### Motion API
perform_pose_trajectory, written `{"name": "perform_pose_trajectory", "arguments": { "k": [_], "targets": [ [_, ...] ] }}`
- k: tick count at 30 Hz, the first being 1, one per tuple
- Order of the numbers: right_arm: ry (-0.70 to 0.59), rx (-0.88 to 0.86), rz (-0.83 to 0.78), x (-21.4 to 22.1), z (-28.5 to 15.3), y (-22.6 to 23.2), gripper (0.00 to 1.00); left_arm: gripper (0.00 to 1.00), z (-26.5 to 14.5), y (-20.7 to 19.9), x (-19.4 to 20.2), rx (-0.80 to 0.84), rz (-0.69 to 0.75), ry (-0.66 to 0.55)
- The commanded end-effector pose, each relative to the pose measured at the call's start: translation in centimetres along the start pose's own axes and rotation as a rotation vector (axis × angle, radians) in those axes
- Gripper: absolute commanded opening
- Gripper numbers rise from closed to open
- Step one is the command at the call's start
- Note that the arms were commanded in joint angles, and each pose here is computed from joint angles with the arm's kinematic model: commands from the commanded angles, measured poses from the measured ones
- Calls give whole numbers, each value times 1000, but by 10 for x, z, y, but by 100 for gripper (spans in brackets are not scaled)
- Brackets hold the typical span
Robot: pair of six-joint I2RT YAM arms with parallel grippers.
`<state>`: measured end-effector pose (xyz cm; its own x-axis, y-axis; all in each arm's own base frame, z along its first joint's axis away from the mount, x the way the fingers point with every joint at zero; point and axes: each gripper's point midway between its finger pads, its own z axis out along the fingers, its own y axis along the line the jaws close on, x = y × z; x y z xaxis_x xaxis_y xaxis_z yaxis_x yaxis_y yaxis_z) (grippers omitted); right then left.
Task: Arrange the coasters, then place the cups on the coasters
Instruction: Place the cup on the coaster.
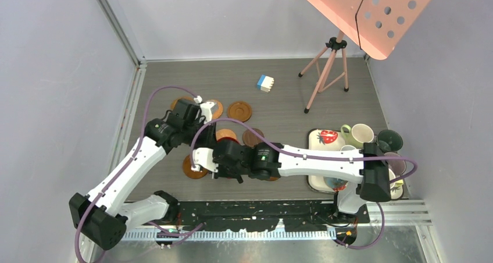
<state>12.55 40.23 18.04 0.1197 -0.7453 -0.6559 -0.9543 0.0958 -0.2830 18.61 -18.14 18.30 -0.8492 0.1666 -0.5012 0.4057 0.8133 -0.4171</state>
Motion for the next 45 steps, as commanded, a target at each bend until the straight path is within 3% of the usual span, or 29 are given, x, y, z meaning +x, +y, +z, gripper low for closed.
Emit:
{"name": "perform_pose_trajectory", "arguments": {
  "k": [1, 3, 7, 13, 20, 26, 30, 35, 40, 45],
  "targets": [
    [-181, 206, 29, -66, -22, -47, 5, 11, -6, 16, -2, -98, 22, -4],
    [-180, 236, 39, -66, -18, -52, 6, 0, -9, 18, -4, -117, 22, -16],
    [-192, 276, 53, -65, -13, -57, 15, 0, -15, 23, -11, -163, 19, -46],
    [-203, 275, 87, -56, -17, -54, 43, 0, -26, 41, -23, -283, 7, -105],
    [-317, 225, 139, -51, -58, -44, 78, 0, -45, 60, -46, -422, -30, -213],
    [-415, 254, 241, -38, -99, -46, 96, 0, -61, 85, -71, -530, -93, -285],
    [-453, 305, 373, -26, -122, -53, 100, 0, -77, 112, -92, -598, -180, -328],
    [-439, 384, 498, -8, -136, -63, 96, 0, -95, 143, -121, -647, -293, -384],
    [-374, 497, 650, 15, -141, -75, 95, 0, -110, 181, -150, -723, -391, -443],
    [-291, 550, 704, 30, -137, -77, 95, 0, -111, 224, -181, -753, -482, -448]
  ]
}}
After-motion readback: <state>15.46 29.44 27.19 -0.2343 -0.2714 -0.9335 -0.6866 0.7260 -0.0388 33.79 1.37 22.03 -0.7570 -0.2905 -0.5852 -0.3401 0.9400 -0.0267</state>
